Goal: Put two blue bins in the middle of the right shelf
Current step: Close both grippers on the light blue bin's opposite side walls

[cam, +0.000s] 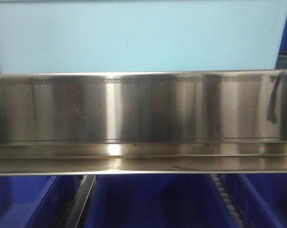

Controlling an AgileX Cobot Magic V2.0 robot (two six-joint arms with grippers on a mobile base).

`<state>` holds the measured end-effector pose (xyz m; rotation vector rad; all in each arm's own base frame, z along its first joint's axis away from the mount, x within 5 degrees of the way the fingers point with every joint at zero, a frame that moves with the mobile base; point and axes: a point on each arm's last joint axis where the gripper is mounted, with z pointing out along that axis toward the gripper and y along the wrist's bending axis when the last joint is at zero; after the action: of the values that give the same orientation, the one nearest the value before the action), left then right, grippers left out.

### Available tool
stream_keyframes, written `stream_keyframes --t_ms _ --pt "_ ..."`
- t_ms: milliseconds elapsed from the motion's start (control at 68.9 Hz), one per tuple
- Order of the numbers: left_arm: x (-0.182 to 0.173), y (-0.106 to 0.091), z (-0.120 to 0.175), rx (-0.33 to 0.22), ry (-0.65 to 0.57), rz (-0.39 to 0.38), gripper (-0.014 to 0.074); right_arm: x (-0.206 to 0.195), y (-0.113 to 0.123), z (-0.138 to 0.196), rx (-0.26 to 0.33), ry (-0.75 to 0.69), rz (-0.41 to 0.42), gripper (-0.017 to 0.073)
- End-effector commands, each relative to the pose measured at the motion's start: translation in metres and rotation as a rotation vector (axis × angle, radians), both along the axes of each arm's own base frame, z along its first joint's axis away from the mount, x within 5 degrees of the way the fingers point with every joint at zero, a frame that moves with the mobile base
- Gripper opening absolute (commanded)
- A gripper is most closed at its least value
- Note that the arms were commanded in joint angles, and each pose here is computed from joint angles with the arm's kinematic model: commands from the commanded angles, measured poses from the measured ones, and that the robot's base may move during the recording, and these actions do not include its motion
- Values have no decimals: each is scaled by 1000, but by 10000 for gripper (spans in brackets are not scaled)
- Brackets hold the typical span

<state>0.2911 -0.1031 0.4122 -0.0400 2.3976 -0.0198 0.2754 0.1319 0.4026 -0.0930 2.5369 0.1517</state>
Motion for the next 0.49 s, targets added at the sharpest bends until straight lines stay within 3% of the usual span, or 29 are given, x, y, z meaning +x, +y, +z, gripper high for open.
stream_keyframes --t_ms 0,102,160,218,479 --pt "-1 -3 2 -19 3 -6 93 2 0 -1 -14 9 -5 -120" --pt "1 -5 -2 -27 20 -8 269 3 1 -2 -16 14 -5 88" --pt "4 -8 -6 -34 35 -10 312 3 0 -2 -18 19 -6 213" --pt "6 -9 -10 -34 58 -9 316 2 0 -3 -24 30 -8 266" --pt "17 -17 -32 -10 158 -21 314 9 7 -18 -25 96 -4 203"
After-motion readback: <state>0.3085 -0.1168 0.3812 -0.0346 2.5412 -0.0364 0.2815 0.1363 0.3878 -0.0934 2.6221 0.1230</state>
